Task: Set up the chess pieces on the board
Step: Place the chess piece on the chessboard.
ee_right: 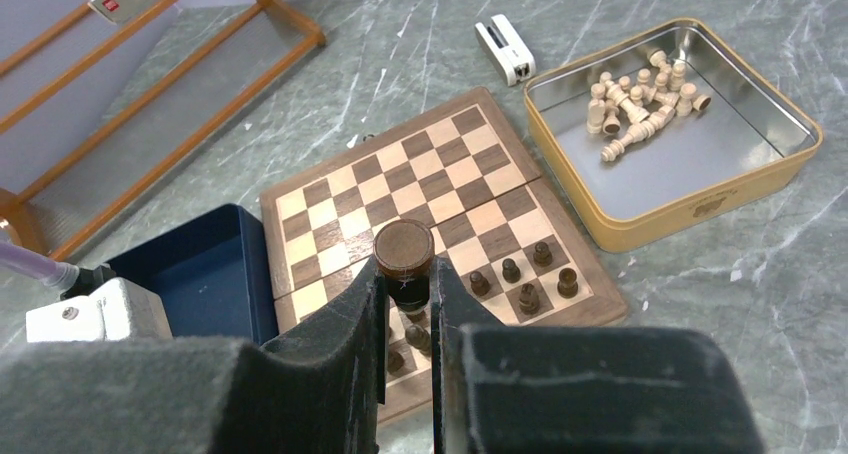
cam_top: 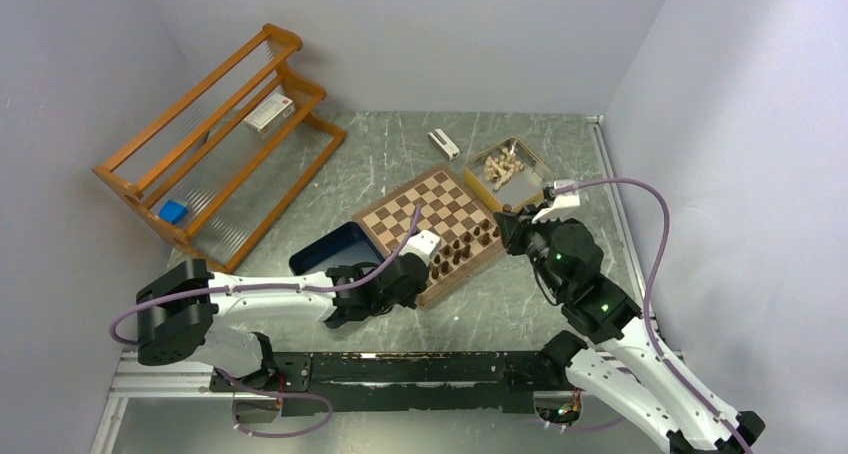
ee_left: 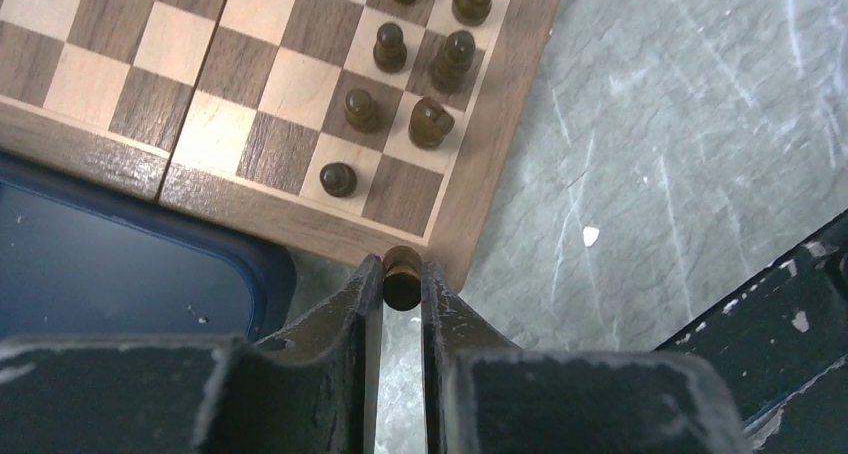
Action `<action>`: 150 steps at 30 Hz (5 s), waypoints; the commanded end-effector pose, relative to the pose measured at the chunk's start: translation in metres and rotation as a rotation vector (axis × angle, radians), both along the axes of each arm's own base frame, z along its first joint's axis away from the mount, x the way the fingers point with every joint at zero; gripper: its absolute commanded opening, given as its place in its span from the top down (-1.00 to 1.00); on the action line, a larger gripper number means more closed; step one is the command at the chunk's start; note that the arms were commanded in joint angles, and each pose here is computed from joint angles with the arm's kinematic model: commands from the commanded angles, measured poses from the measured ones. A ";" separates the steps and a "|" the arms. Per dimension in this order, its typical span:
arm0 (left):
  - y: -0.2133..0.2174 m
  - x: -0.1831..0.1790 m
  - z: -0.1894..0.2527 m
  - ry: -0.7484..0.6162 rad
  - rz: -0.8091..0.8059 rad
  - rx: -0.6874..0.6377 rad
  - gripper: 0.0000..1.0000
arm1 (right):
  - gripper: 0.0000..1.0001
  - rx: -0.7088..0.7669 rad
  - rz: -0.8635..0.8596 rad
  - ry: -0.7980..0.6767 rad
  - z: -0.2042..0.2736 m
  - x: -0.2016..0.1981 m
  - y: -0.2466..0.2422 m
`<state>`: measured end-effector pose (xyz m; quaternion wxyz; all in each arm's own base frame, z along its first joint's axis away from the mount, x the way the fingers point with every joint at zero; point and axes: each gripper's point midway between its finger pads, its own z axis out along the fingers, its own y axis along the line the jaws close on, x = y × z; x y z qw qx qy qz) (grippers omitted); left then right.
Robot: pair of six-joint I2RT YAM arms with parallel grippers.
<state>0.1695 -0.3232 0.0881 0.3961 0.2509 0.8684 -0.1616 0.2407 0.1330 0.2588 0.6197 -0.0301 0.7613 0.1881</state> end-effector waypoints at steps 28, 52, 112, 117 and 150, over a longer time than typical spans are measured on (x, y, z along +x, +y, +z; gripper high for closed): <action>-0.029 0.021 -0.005 -0.106 0.006 -0.044 0.90 | 0.91 0.019 -0.021 -0.058 0.020 -0.007 -0.012; -0.030 0.025 -0.015 -0.107 0.025 -0.004 0.56 | 0.90 0.012 -0.017 -0.056 0.015 -0.007 -0.012; -0.044 0.010 0.231 0.157 -0.295 -0.490 -0.11 | 1.00 -0.142 0.729 -0.127 -0.011 -0.047 0.099; -0.045 0.012 0.215 0.186 -0.281 -0.450 -0.12 | 1.00 -0.138 0.730 -0.129 -0.010 -0.045 0.101; -0.062 0.032 0.136 0.335 -0.156 -0.316 0.37 | 1.00 -0.170 0.577 -0.063 -0.029 -0.007 0.099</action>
